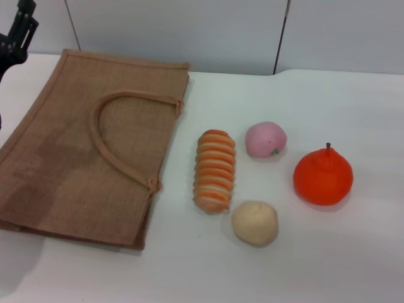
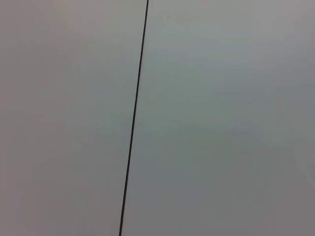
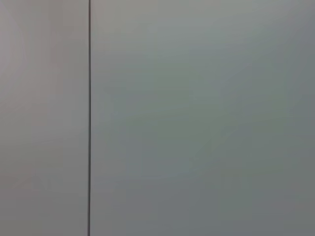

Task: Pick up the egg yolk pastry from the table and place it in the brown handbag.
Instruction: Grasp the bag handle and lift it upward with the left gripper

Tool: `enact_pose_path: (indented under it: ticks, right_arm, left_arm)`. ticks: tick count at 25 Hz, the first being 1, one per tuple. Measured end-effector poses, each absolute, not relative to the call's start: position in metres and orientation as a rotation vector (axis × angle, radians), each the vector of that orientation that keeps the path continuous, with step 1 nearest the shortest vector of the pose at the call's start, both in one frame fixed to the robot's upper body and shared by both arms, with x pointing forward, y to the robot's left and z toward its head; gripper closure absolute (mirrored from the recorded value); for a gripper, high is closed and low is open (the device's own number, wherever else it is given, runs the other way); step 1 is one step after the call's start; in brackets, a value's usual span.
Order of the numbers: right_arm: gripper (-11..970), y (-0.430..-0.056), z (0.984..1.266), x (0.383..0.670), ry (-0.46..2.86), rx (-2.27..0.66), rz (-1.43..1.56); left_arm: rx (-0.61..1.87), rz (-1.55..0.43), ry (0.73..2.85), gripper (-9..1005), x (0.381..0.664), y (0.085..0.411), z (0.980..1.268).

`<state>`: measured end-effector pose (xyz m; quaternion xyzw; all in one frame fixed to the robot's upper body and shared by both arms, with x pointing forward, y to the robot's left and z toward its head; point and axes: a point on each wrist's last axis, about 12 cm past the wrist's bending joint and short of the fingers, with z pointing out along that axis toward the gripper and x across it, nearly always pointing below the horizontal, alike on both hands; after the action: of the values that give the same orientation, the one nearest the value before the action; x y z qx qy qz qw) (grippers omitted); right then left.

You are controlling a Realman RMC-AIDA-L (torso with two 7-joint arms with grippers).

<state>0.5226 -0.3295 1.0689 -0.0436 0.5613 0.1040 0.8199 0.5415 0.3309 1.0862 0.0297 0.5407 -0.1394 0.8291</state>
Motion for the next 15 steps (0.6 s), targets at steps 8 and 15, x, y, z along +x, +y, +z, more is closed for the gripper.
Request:
enact_pose_path:
  ticks: [8, 15]
  right_arm:
    - [83, -0.33, 1.0688, 0.5223, 1.196, -0.093, 0.22]
    - [84, -0.3301, 1.0687, 0.5222, 1.196, -0.092, 0.22]
  left_arm:
    - [0.064, -0.296, 1.148, 294, 0.5415, 0.3308, 1.0861]
    - [0.025, -0.379, 1.158, 299, 0.5415, 0.3298, 1.0857]
